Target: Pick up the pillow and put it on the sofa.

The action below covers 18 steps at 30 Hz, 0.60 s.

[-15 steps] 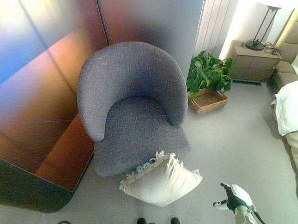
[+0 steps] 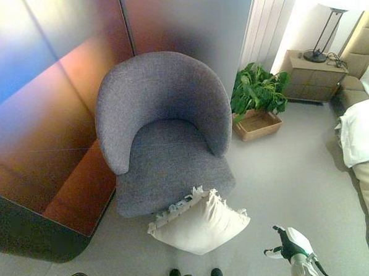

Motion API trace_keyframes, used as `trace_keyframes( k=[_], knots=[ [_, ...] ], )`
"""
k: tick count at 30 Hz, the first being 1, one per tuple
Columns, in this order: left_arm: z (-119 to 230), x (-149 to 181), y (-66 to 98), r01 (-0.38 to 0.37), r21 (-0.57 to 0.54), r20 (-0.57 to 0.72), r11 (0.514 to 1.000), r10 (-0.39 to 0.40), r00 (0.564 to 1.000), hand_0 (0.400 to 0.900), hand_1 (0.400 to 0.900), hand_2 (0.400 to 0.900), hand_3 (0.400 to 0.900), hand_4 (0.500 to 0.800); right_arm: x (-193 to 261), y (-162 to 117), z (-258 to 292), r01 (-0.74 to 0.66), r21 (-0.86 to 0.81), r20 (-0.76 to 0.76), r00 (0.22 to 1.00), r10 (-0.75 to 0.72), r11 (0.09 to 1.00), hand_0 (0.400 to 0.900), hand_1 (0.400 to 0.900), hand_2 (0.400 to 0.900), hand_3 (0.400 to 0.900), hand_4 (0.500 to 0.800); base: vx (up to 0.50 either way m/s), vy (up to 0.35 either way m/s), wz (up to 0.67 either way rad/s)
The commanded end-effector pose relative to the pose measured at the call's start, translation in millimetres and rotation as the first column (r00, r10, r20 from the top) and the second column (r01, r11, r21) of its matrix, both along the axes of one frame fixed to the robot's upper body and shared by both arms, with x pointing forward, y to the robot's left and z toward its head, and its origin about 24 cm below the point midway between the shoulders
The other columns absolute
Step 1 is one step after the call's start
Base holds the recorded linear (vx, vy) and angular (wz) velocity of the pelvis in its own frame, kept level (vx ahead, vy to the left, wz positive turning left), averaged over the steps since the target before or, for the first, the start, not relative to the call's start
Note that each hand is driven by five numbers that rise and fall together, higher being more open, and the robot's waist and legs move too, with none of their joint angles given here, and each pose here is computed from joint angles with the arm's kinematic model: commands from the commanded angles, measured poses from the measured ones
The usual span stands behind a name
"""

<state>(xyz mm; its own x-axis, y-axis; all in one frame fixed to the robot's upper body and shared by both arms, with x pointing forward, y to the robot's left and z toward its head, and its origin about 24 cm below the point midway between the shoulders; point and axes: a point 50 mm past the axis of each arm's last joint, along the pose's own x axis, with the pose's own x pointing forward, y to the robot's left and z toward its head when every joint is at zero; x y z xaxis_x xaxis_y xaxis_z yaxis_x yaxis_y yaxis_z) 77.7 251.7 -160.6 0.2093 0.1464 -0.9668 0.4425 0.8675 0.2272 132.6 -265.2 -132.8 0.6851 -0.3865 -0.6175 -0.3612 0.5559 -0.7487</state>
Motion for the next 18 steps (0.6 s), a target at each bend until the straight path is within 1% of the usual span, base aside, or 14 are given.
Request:
trace_keyframes(
  k=[1,12,18],
  knots=[
    [10,18,22.4,-0.044,0.051,0.04,0.998,0.042,0.998,0.9,0.9,0.9,0.9,0.8,28,-20,21,-0.012,-0.063,0.115,0.993,0.019,0.998,0.9,0.9,0.9,0.9,0.8,-0.02,-0.012,0.04],
    [15,33,22.5,-0.048,0.033,0.094,0.998,0.044,0.995,0.9,0.9,0.9,0.9,0.8,64,-25,42,-0.06,-0.094,0.214,0.974,0.079,0.994,0.9,0.9,0.9,0.9,0.8,-0.035,-0.021,0.07],
    [18,46,19.3,-0.052,0.006,0.138,0.999,0.051,0.989,0.9,0.9,0.9,0.9,0.8,92,-26,61,-0.1,-0.111,0.279,0.952,0.127,0.989,0.9,0.9,0.9,0.9,0.8,-0.047,-0.016,0.03]
  ],
)
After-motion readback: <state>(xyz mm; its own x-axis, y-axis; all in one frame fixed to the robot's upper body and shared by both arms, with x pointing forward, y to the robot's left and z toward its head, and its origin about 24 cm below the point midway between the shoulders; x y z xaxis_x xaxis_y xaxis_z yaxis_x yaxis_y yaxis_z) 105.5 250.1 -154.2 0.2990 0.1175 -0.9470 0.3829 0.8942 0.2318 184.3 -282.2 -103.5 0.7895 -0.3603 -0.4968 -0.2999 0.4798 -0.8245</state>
